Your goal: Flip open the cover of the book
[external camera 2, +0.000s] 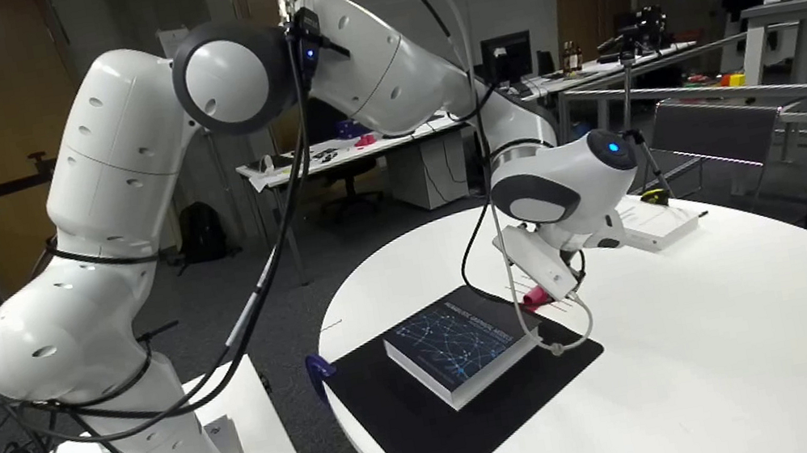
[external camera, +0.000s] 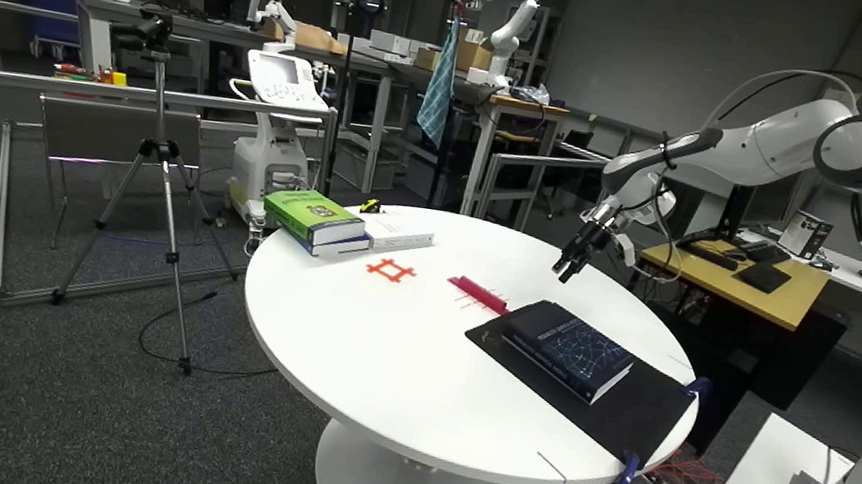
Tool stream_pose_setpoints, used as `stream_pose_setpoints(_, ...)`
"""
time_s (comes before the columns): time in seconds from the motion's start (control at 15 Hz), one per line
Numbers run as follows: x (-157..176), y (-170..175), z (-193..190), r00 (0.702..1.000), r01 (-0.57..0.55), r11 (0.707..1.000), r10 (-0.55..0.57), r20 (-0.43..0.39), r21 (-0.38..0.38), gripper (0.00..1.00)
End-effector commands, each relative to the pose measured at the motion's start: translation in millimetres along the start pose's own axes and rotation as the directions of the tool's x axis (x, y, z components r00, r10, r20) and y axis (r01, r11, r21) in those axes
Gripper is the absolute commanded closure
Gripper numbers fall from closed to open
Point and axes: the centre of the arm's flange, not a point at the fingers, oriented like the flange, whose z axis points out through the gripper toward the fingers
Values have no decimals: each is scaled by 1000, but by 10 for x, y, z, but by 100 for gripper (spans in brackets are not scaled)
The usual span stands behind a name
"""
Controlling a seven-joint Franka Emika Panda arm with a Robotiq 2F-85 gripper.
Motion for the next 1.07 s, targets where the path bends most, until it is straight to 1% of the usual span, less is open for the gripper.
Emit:
stream_pose_setpoints(0.0,-152,62,44,999,-39,999,38,-14,-35,0)
stream_pose_setpoints(0.13,-232,112,92,997,-75,995,76,14,-69,0)
stream_pose_setpoints(0.2,-267,128,107,997,-79,994,80,18,-69,0)
stream_pose_setpoints(0.67,-369,167,254,984,-174,984,175,44,-31,0)
stream_pose_setpoints(1.0,-367,223,363,981,-185,982,187,58,-26,0)
